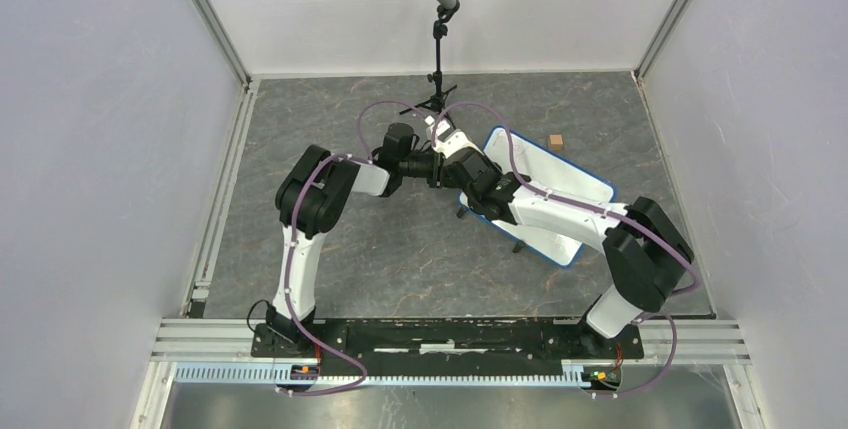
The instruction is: Erase the whiteboard
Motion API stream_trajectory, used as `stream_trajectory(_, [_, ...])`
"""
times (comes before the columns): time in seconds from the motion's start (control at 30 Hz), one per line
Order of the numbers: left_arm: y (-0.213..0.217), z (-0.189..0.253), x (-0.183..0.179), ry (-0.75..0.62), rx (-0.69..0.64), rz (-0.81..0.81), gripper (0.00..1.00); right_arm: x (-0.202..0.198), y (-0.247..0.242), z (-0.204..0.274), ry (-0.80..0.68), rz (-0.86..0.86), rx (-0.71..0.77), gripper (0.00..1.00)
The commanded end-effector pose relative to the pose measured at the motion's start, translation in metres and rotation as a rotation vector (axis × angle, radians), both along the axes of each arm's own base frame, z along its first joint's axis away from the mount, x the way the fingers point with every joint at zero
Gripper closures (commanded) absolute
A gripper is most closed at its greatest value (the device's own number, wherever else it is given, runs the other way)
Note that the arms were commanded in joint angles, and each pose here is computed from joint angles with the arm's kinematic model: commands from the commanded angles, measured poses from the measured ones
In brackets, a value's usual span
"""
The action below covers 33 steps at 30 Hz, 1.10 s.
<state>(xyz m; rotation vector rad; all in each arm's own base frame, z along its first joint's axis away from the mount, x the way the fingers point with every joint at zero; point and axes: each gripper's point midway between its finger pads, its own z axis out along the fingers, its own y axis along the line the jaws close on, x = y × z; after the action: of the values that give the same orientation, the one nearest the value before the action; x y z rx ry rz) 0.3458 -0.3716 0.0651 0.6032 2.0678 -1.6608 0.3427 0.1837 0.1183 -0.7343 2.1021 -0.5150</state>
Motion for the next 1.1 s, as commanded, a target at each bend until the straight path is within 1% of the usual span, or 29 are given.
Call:
stream_trajectory(0.0, [-0.002, -0.007, 0.008, -0.028, 0.037, -0.001, 0.67, 0.006, 0.015, -0.01, 0.027, 0.025, 0.007, 0.86])
stream_trajectory(0.23, [0.001, -0.015, 0.017, -0.008, 0.065, 0.02, 0.9, -0.011, 0.039, -0.049, 0.094, 0.095, 0.002, 0.87])
stream_trajectory(0.37, [0.004, -0.016, 0.019, -0.01, 0.064, 0.032, 0.97, -0.016, 0.051, -0.062, 0.112, 0.103, 0.003, 0.89])
stream_trajectory(0.5, [0.01, -0.015, 0.023, 0.001, 0.053, 0.059, 0.98, -0.006, 0.034, -0.046, 0.036, 0.016, -0.027, 0.89])
stream_trajectory(0.63, [0.013, -0.014, 0.027, -0.001, 0.044, 0.08, 0.98, 0.01, 0.001, -0.022, -0.025, -0.103, -0.03, 0.9])
stream_trajectory(0.73, [0.014, -0.014, 0.028, -0.004, 0.046, 0.085, 0.98, 0.015, -0.02, -0.008, -0.072, -0.168, -0.049, 0.89])
stream_trajectory(0.8, [0.014, -0.014, 0.028, -0.004, 0.046, 0.086, 0.98, 0.014, -0.019, -0.007, -0.07, -0.163, -0.041, 0.89])
stream_trajectory(0.93, [0.014, -0.014, 0.028, -0.007, 0.047, 0.088, 0.98, 0.007, -0.008, -0.026, -0.035, -0.17, -0.017, 0.9])
stream_trajectory(1.07, [0.014, -0.015, 0.027, -0.004, 0.051, 0.09, 0.98, -0.004, 0.021, -0.041, -0.009, -0.097, -0.016, 0.9])
